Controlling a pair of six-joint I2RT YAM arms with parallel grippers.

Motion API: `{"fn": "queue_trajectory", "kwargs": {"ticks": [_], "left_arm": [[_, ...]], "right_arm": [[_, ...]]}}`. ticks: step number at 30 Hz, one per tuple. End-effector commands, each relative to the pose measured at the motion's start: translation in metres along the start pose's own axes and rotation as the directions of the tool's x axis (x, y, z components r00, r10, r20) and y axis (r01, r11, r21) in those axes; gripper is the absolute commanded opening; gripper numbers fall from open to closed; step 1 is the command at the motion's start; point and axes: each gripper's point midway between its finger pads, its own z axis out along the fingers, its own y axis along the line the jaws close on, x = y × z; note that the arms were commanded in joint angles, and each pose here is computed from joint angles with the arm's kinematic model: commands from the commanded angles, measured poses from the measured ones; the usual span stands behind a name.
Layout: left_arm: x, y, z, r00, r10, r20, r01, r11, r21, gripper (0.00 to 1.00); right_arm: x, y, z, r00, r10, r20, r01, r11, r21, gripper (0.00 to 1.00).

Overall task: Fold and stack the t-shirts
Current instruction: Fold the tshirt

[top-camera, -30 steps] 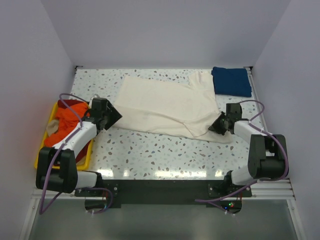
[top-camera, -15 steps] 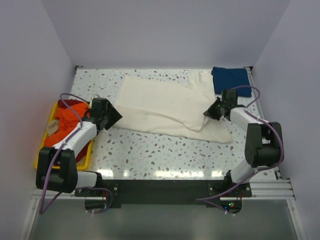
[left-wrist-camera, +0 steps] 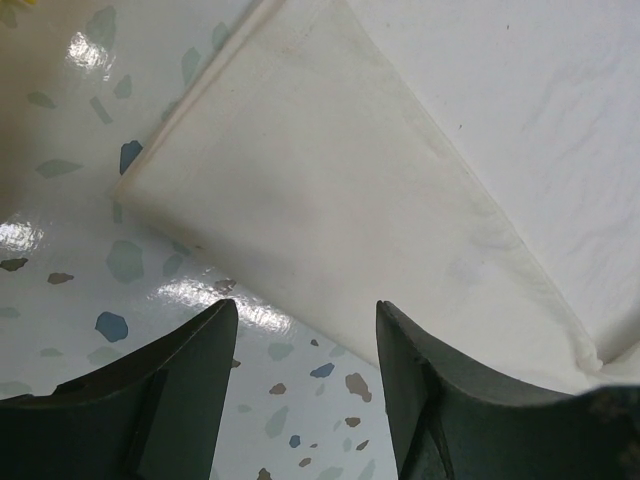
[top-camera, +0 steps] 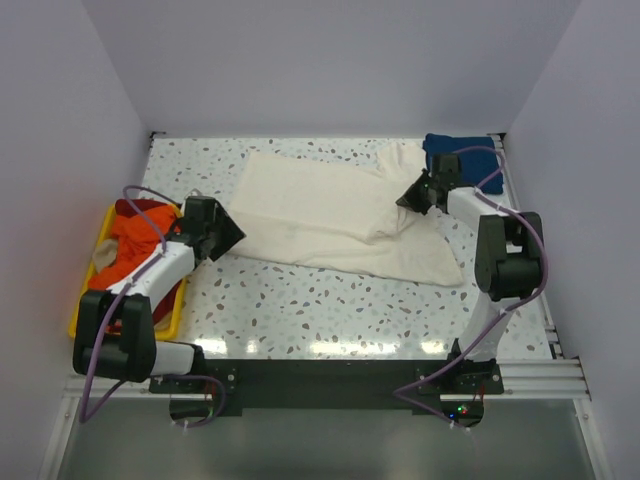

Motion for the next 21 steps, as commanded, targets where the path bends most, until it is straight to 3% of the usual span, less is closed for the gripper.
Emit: {"fn": "queue_trajectory", "kwargs": {"ticks": [1, 14, 15, 19, 21], "left_arm": [[-0.012, -0.016, -0.002, 0.999, 0.024, 0.025, -0.025, 0.999, 0.042, 0.62], [-0.011, -0.015, 0.002, 1.000, 0.025, 0.014, -0.025, 0.999, 0.039, 0.62], [-0.010, -0.015, 0.002, 1.000, 0.026, 0.012, -0.026, 0.999, 0.038, 0.62], [-0.011, -0.016, 0.000, 1.000, 0.026, 0.018, -0.026, 0.999, 0.040, 0.62], [-0.011, -0.016, 0.001, 1.000, 0.026, 0.017, -0.026, 0.999, 0.039, 0.62]], "right_arm": [[-0.021, 0.028, 0.003, 0.999, -0.008, 0.047, 0.010, 0.999, -0.040, 0.00], [-0.035, 0.039, 0.021, 0.998, -0.043, 0.047, 0.046, 0.998, -0.051, 0.02], [-0.039, 0.046, 0.019, 0.997, -0.058, 0.054, 0.061, 0.996, -0.063, 0.04], [-0.041, 0.053, 0.009, 0.993, -0.096, 0.065, 0.101, 0.991, -0.082, 0.34], [-0.042, 0.056, 0.000, 0.989, -0.125, 0.080, 0.132, 0.988, -0.086, 0.41]]}}
